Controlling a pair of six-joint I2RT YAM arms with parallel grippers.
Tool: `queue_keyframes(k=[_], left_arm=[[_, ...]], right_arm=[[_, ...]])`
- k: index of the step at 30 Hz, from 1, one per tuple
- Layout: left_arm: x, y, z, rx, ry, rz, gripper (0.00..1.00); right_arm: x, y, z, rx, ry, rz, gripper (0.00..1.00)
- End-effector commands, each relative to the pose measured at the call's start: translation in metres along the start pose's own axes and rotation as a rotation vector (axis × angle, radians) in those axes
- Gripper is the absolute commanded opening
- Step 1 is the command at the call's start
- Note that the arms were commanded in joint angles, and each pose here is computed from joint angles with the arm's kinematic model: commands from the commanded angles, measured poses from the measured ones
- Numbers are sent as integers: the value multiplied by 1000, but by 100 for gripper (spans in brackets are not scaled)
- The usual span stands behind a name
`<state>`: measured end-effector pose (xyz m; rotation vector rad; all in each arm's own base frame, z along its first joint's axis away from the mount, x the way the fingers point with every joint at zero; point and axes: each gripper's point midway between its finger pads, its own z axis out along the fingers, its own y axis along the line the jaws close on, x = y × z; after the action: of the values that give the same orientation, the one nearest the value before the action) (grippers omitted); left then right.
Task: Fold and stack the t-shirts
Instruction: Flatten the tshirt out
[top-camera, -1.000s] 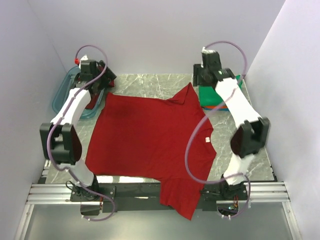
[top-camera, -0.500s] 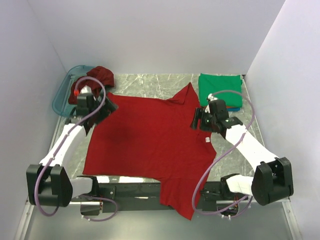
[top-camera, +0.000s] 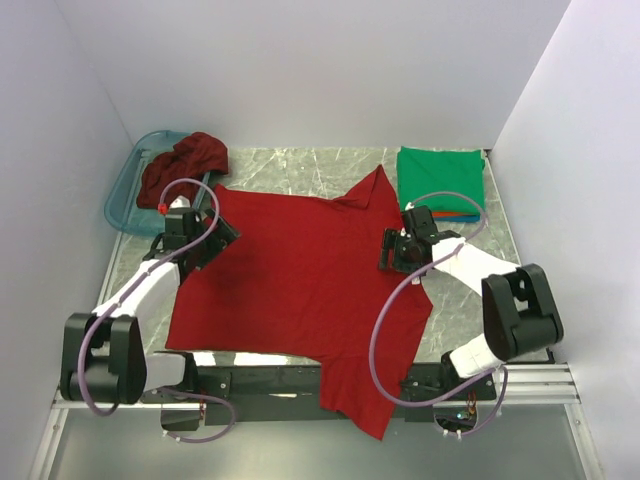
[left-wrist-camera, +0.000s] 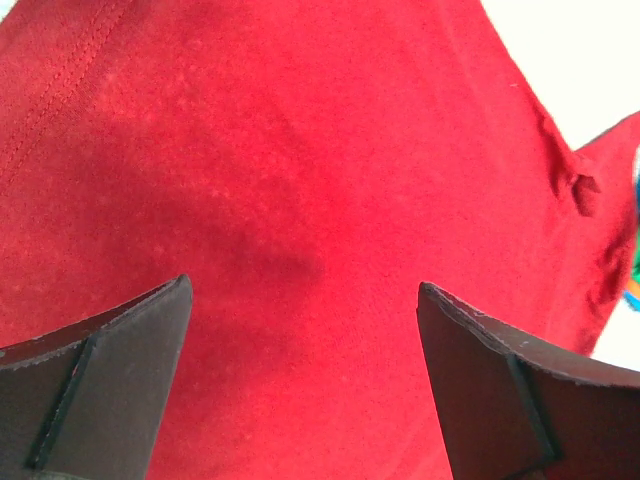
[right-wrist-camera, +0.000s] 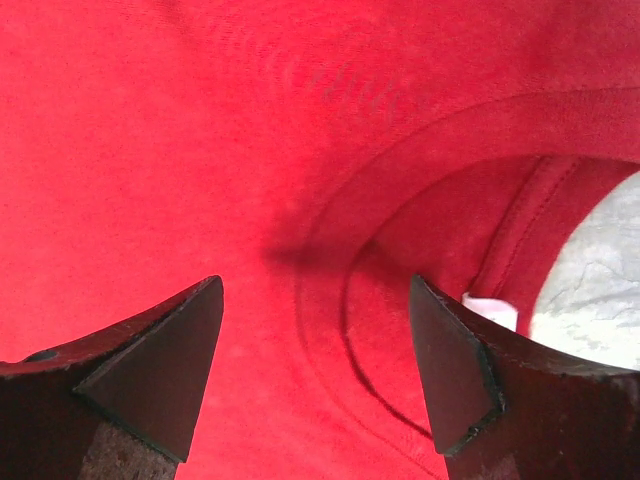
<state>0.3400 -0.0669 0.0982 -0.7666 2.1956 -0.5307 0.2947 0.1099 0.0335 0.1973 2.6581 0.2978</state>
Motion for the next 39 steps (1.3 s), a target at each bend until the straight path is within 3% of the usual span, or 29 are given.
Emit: queue_keyframes(k=[1, 10, 20, 23, 27, 34, 39], left_arm=[[-1, -4, 10, 36, -4, 29, 100], [41, 39, 21, -65, 100, -56, 99], [95, 96, -4, -239, 209, -107, 99], [96, 97, -10, -232, 187, -126, 100], [71, 86, -17, -211, 99, -102, 99], [3, 23, -24, -93, -33, -66, 99], [-40, -1, -24, -98, -116, -48, 100]], right_arm=[[-21, -3, 1, 55, -46, 12, 81], [-4, -24, 9, 145, 8, 28, 81], [24, -36, 3, 168, 57, 16, 81], [26, -37, -4, 162, 45, 19, 81], [12, -25, -18, 105, -4, -5, 82], [-81, 21, -63, 3, -210, -36, 82], [-124, 50, -53, -56, -231, -43, 82]])
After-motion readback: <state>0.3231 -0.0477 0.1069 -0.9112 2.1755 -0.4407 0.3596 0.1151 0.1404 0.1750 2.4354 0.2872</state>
